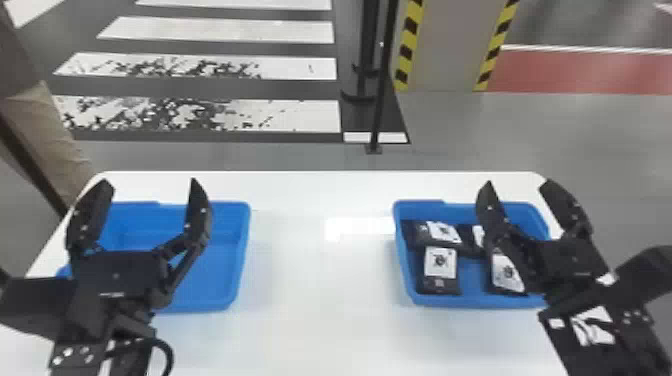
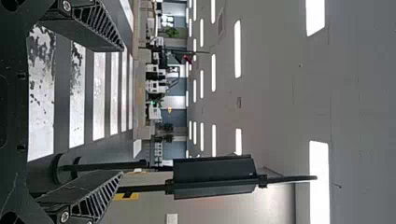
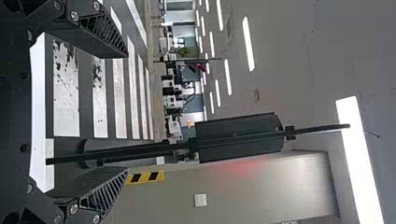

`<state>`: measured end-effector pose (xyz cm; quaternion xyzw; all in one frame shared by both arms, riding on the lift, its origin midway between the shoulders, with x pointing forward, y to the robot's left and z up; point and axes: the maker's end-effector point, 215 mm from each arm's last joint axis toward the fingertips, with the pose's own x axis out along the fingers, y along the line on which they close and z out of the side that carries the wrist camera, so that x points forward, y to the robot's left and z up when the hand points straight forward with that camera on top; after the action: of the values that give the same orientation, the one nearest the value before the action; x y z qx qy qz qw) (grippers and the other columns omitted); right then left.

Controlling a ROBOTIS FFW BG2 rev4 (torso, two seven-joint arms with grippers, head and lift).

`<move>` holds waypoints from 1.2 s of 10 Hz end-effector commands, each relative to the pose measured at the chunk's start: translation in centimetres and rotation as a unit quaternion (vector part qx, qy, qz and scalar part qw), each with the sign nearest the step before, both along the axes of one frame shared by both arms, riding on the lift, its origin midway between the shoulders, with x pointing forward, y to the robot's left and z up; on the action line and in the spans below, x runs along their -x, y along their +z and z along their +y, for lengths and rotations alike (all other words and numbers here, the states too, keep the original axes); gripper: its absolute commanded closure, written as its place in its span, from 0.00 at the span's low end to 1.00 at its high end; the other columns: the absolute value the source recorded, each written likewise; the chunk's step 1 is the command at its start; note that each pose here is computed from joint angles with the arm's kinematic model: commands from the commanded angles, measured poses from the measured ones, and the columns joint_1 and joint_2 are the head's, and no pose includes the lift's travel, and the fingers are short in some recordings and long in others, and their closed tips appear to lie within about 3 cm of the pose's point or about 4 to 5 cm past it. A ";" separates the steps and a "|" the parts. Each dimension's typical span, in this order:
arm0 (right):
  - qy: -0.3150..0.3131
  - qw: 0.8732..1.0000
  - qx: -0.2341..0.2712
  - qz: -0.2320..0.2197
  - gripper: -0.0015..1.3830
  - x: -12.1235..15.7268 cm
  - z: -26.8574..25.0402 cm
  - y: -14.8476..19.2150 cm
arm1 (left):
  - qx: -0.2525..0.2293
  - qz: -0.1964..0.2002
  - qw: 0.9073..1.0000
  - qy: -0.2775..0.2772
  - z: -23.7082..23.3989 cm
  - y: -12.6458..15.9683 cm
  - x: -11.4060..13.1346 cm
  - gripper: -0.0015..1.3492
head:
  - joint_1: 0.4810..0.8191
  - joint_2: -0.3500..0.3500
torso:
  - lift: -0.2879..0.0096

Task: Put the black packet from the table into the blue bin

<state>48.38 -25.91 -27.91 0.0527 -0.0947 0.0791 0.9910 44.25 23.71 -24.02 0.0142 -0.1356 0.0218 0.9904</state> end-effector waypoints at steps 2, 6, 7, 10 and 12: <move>0.009 1.000 -0.007 0.008 0.12 0.1 1.0 -0.3 | -0.001 0.000 1.000 -0.001 -0.1 0.0 -0.1 0.07 | 0.63 0.46 | 0.60; 0.017 1.000 -0.009 0.017 0.12 0.1 1.7 -0.6 | 0.000 0.001 1.000 -0.003 -0.3 0.0 0.0 0.07 | 0.63 0.49 | 0.60; 0.017 1.000 -0.010 0.020 0.12 0.1 1.7 -0.7 | -0.001 0.001 1.000 -0.004 -0.3 0.0 -0.1 0.07 | 0.63 0.49 | 0.60; 0.018 1.000 -0.013 0.017 0.12 0.1 1.9 -0.5 | -0.001 0.001 1.000 -0.004 -0.3 0.0 -0.1 0.07 | 0.63 0.49 | 0.60; 0.018 1.000 -0.013 0.019 0.12 0.2 1.9 -0.6 | -0.001 0.002 1.000 -0.003 -0.3 -0.1 -0.1 0.07 | 0.63 0.49 | 0.60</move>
<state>48.17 -24.06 -28.47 0.0688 -0.0764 0.0950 0.9902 44.31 23.41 -24.04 0.0147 -0.1350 0.0182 0.9906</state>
